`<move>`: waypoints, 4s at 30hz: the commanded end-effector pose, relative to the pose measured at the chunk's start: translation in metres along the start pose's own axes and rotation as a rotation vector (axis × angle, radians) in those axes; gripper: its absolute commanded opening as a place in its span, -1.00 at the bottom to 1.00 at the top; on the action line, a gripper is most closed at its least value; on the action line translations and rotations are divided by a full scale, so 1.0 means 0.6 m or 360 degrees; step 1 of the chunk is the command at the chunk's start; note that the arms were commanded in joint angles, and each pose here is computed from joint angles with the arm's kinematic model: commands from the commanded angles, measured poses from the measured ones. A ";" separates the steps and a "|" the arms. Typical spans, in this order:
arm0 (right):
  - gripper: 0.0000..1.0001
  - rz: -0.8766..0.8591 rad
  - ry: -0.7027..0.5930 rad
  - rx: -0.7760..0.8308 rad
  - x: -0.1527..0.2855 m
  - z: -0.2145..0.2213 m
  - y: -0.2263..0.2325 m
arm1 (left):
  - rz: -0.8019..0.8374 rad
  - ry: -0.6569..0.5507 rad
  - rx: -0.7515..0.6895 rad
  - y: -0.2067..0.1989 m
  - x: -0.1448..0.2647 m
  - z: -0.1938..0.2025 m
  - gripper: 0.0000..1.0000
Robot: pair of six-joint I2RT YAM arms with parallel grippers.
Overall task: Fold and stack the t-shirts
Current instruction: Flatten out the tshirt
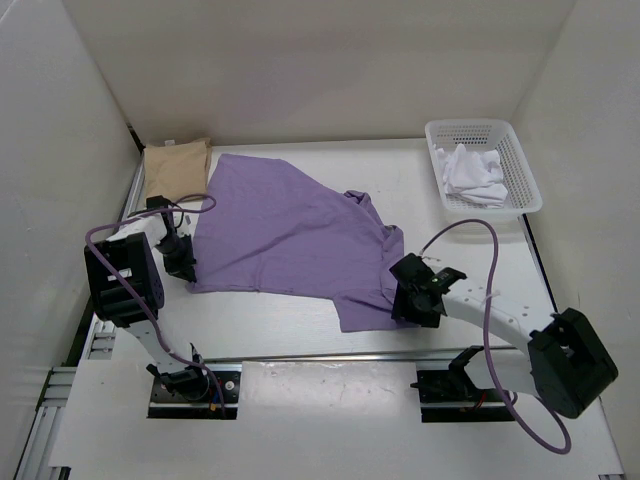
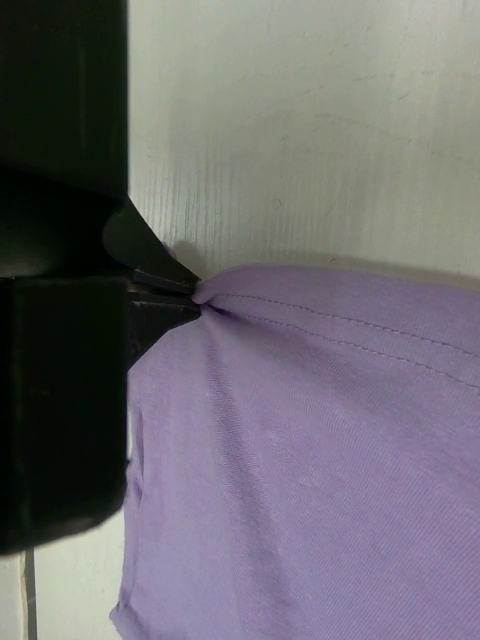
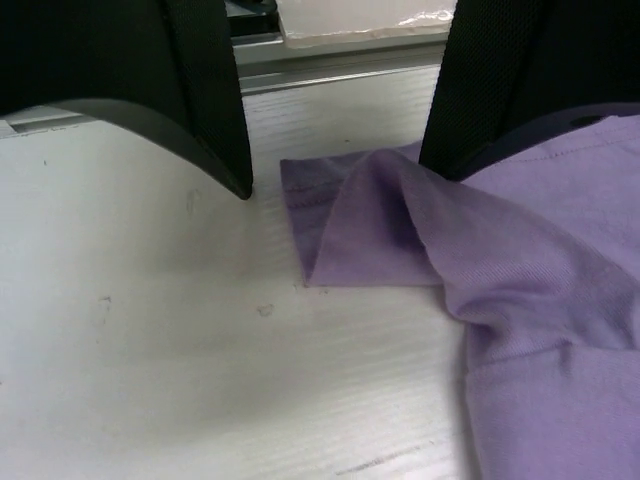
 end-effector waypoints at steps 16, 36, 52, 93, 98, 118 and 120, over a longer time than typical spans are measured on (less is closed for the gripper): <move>-1.00 -0.0691 -0.0554 -0.0302 0.189 -0.446 0.091 | 0.0516 -0.0144 -0.0352 -0.229 0.216 -0.151 -0.80; -1.00 -0.0800 -0.1491 -0.0213 0.498 -0.516 -0.006 | 0.0341 -0.1626 -0.0416 -0.225 0.536 -0.320 -0.80; -1.00 -0.0665 -0.0307 -0.0393 0.125 -0.039 0.022 | 0.0062 -0.0297 -0.0320 -0.074 0.098 0.069 -0.80; -1.00 -0.0430 -0.0324 -0.0340 0.095 -0.290 0.016 | 0.0282 -0.0174 -0.0049 -0.069 0.093 -0.115 -0.80; -1.00 -0.0412 -0.0034 -0.0371 0.070 -0.099 0.009 | 0.0150 -0.0093 0.0108 0.000 0.089 -0.032 -0.80; -1.00 -0.1273 -0.1893 -0.0425 0.665 -0.744 0.025 | 0.0282 -0.2098 -0.0293 -0.157 0.708 -0.403 -0.80; -1.00 -0.1171 -0.1868 -0.0398 0.655 -0.714 0.013 | 0.0281 -0.2089 -0.0292 -0.155 0.706 -0.396 -0.80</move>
Point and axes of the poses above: each gripper's point midway between its finger pads, its own x axis back along the fingers, its own y axis along the line the jaws close on, z = x × y, the point moved 1 cm from there along x, back along the fingers, and after that the axes turned 5 degrees about x, right-handed, at the moved point
